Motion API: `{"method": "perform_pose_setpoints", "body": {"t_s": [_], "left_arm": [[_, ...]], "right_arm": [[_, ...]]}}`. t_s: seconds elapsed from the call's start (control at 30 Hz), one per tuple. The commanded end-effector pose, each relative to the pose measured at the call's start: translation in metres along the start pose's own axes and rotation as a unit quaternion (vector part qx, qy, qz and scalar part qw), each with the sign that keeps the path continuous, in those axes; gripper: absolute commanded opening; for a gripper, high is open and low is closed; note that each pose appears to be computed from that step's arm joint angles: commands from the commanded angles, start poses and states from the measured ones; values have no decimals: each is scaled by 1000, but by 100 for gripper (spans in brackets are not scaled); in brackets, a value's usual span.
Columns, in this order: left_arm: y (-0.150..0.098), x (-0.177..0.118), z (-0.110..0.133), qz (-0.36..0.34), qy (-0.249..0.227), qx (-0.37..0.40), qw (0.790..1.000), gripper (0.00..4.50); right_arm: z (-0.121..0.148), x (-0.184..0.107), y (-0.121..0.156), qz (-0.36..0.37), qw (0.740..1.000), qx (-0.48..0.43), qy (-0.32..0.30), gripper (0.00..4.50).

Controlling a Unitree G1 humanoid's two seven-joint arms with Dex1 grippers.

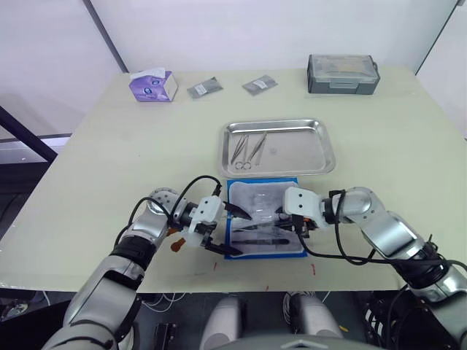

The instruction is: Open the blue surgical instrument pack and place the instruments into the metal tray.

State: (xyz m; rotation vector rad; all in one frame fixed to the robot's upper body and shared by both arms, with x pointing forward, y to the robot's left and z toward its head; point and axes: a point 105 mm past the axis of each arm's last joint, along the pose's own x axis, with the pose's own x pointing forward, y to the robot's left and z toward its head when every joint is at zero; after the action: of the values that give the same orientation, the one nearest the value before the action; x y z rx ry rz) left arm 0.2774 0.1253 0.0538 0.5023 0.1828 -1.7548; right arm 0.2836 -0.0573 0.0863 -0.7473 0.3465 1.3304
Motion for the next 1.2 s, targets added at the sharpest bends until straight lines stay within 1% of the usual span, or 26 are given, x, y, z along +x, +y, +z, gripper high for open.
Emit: {"method": "perform_pose_setpoints", "body": {"t_s": [0.03,0.2,0.3,0.4,0.5,0.53,0.57,0.67,0.87,1.2], "left_arm": [[-36,14,-39,-65,37,-86,993,450],[-35,15,-39,-65,36,-89,993,450],[-35,15,-39,-64,36,-90,993,450],[-35,15,-39,-63,35,-91,993,450],[-35,15,-39,-62,34,-92,993,450],[-34,15,-39,-62,33,-92,993,450],[-34,15,-39,-61,33,-92,993,450],[-34,16,-39,-61,31,-93,993,450],[-34,17,-38,-61,29,-95,993,450],[-35,22,-36,-66,22,-96,993,450]], "right_arm": [[6,1,1,7,1000,-12,5,153],[7,4,4,21,1000,-14,11,153],[-2,5,6,35,999,-10,39,153],[-5,6,5,31,999,1,43,153],[-9,5,6,33,998,9,49,74],[-9,5,6,33,998,10,51,13],[-9,5,6,34,998,10,51,6],[-7,4,6,34,998,9,48,6],[11,0,9,37,999,-8,34,6],[29,-7,10,37,998,-29,43,6]]}}
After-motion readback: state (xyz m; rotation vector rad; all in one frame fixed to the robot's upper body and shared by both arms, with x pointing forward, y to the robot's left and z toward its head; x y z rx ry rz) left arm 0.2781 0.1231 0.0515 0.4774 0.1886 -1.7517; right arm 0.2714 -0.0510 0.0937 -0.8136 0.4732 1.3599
